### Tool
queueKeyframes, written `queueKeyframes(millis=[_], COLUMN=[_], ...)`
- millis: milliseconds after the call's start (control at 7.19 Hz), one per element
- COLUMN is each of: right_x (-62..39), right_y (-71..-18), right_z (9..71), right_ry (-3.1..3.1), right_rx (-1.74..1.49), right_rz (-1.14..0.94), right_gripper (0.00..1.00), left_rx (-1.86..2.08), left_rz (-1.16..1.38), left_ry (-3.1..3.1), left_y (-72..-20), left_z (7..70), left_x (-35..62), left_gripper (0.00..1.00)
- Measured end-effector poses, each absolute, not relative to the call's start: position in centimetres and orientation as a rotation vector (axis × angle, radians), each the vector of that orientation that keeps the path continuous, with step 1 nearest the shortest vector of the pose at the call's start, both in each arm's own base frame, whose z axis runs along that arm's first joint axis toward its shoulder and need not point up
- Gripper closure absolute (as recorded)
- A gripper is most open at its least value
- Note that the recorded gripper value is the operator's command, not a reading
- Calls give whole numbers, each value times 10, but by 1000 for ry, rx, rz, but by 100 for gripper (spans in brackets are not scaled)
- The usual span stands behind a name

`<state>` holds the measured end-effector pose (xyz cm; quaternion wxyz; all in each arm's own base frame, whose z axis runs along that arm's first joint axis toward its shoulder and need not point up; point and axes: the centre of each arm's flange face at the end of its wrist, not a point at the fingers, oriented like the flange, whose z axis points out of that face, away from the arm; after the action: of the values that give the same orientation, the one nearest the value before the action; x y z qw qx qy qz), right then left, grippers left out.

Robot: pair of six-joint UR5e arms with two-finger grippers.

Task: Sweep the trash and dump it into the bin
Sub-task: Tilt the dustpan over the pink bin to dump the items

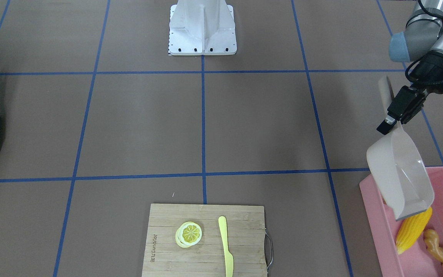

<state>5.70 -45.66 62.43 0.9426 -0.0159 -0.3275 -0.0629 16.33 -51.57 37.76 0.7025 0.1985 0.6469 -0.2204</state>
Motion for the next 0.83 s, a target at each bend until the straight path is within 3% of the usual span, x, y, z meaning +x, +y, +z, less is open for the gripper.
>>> queueKeyframes(millis=[556, 835], right_x=[57, 56], right_y=[-455, -456], right_z=[627, 623], right_ry=[-671, -679], right_rx=[-39, -32], right_rz=[-125, -127], right_gripper=[0, 0], left_rx=[1041, 1164], left_rz=[402, 621], left_ry=[1092, 976], left_y=[-499, -498], left_z=[354, 339], left_x=[210, 226], left_gripper=[100, 100])
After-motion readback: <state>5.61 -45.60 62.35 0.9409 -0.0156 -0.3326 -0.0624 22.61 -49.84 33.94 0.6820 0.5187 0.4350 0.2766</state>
